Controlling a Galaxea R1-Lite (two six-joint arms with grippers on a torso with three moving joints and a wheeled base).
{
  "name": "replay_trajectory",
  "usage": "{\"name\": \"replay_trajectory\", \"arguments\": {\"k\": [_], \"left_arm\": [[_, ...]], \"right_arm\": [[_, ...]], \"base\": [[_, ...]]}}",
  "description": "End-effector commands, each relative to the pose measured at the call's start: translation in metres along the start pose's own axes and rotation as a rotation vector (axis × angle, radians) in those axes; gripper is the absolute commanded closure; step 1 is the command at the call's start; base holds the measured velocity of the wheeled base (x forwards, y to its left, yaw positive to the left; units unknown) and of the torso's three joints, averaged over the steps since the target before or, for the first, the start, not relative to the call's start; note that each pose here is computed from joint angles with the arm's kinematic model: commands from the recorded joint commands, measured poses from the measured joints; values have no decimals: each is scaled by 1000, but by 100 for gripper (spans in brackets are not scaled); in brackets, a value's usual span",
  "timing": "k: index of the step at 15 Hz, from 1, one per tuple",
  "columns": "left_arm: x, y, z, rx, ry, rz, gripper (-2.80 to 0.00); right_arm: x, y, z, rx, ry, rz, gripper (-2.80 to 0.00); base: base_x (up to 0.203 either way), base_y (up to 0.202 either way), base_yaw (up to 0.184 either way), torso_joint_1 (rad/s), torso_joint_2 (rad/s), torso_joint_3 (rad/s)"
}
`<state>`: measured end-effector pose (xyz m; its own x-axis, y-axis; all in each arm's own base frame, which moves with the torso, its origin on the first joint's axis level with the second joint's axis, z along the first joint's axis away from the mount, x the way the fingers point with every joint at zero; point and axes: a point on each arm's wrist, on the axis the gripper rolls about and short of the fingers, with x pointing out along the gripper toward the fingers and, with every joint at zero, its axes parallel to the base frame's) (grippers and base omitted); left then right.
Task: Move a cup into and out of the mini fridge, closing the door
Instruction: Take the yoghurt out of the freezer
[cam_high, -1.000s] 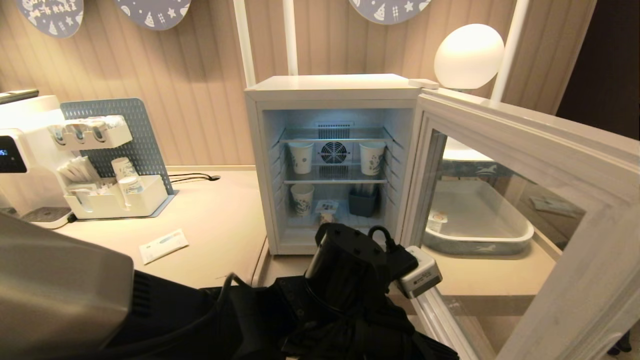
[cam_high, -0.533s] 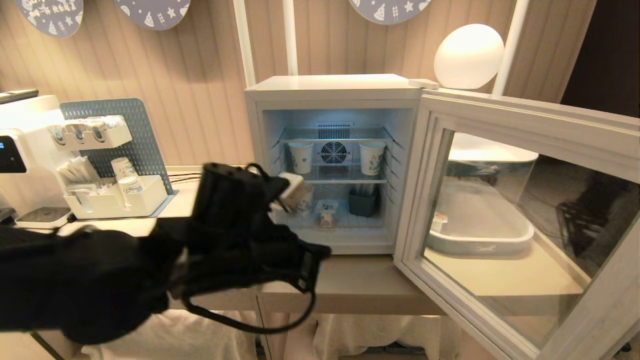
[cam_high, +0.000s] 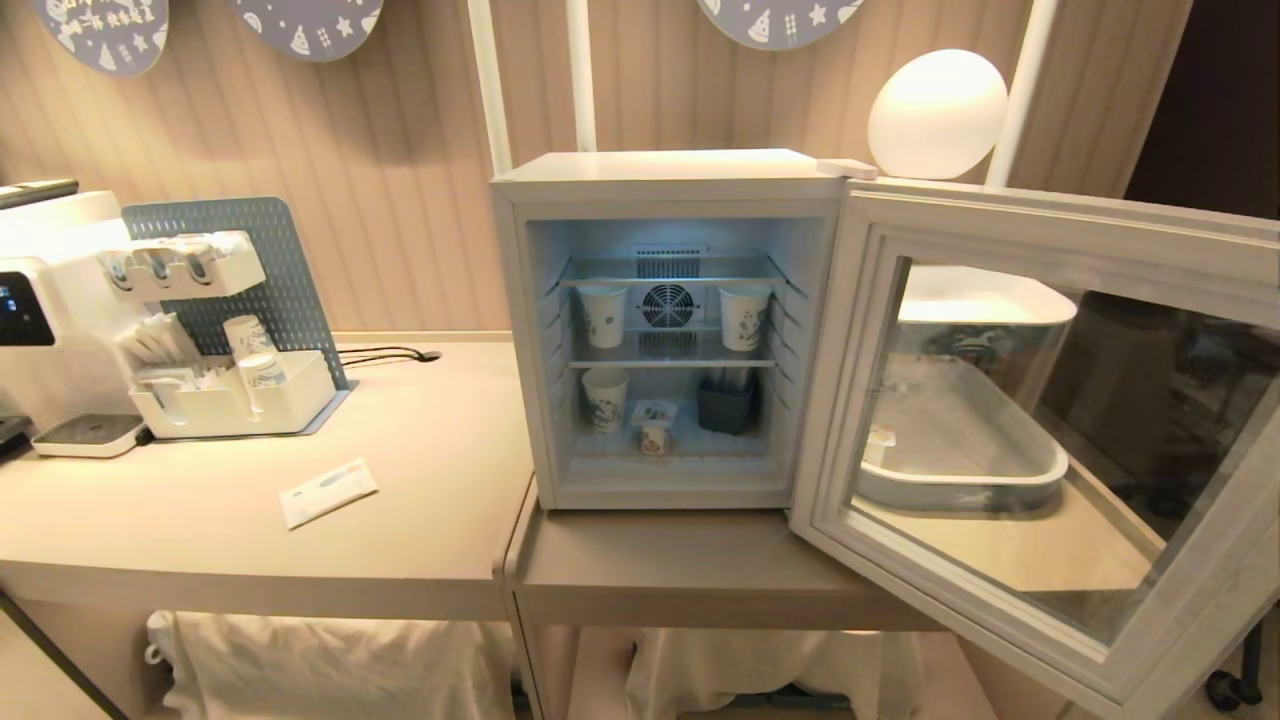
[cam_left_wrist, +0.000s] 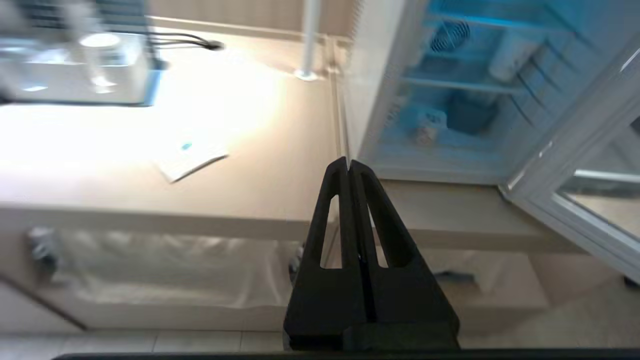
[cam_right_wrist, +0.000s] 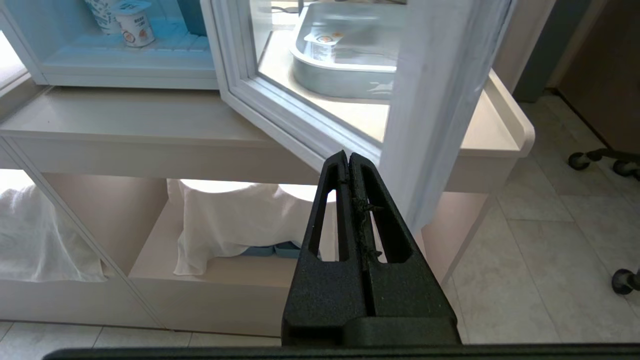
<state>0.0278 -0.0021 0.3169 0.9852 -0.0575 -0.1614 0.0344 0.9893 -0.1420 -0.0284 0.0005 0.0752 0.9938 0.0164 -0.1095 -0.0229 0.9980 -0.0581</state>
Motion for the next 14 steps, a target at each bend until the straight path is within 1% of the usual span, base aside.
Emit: {"name": "replay_trajectory", "arguments": {"k": [1, 2, 3, 4, 5, 6, 7, 9, 10, 11, 12, 13, 14], "left_arm": [[-95, 9, -40, -30, -90, 60, 0], [-118, 8, -61, -51, -87, 109, 0], [-131, 5, -82, -77, -71, 169, 0], [-134, 3, -98, -112, -17, 234, 0], [-129, 5, -109, -136, 27, 256, 0], [-129, 10, -117, -117, 3, 208, 0], [-123, 14, -127, -75, -6, 179, 0], [-96, 21, -166, 42, -10, 167, 0], [-78, 24, -180, 75, -16, 172, 0], [-56, 28, -196, 99, -46, 176, 0], [-36, 31, -211, 122, -99, 175, 0], [-22, 34, -225, 139, -137, 171, 0], [-13, 36, -239, 147, -137, 166, 0]], "right_arm": [[0, 0, 0, -1, 1, 1, 0], [0, 0, 0, -1, 1, 1, 0], [0, 0, 0, -1, 1, 1, 0], [0, 0, 0, -1, 1, 1, 0], [0, 0, 0, -1, 1, 1, 0], [0, 0, 0, -1, 4, 1, 0], [0, 0, 0, -1, 4, 1, 0], [0, 0, 0, -1, 4, 1, 0], [0, 0, 0, -1, 5, 1, 0], [0, 0, 0, -1, 4, 1, 0], [0, 0, 0, -1, 4, -1, 0], [0, 0, 0, -1, 2, -1, 0], [0, 0, 0, -1, 4, 0, 0]], "base": [[0, 0, 0, 0, 0, 0], [0, 0, 0, 0, 0, 0], [0, 0, 0, 0, 0, 0], [0, 0, 0, 0, 0, 0], [0, 0, 0, 0, 0, 0], [0, 0, 0, 0, 0, 0], [0, 0, 0, 0, 0, 0], [0, 0, 0, 0, 0, 0], [0, 0, 0, 0, 0, 0], [0, 0, 0, 0, 0, 0], [0, 0, 0, 0, 0, 0], [0, 0, 0, 0, 0, 0], [0, 0, 0, 0, 0, 0]]}}
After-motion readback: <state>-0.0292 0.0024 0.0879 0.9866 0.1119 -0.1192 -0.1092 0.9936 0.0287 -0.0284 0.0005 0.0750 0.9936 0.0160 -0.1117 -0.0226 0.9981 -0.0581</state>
